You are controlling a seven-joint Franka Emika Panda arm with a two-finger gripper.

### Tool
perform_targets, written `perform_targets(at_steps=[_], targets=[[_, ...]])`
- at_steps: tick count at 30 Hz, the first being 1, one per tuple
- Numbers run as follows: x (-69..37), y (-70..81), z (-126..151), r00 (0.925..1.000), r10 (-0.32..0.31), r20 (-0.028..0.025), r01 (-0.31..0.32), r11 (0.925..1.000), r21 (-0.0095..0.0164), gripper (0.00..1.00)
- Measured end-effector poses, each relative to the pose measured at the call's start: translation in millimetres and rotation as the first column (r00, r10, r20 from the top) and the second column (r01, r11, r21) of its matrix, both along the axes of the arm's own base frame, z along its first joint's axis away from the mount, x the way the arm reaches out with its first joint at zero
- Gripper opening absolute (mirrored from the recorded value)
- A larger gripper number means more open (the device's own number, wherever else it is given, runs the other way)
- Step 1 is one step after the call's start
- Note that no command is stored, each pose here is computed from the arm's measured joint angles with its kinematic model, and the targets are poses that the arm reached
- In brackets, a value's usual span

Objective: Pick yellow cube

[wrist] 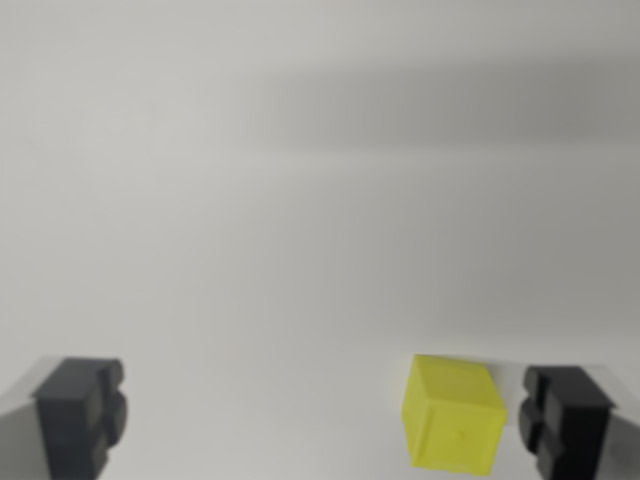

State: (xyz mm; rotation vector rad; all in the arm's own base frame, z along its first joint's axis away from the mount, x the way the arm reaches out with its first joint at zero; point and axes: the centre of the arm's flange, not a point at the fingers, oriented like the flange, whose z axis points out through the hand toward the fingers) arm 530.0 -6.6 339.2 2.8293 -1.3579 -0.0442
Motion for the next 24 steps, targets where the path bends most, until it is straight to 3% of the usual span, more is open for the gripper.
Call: perform_targets(at_steps=[24], targets=[[-60.5,-22.4,-59.8,0.9986,-0.052,0.0085,0.052,0.9986,-0.0033,1.00]])
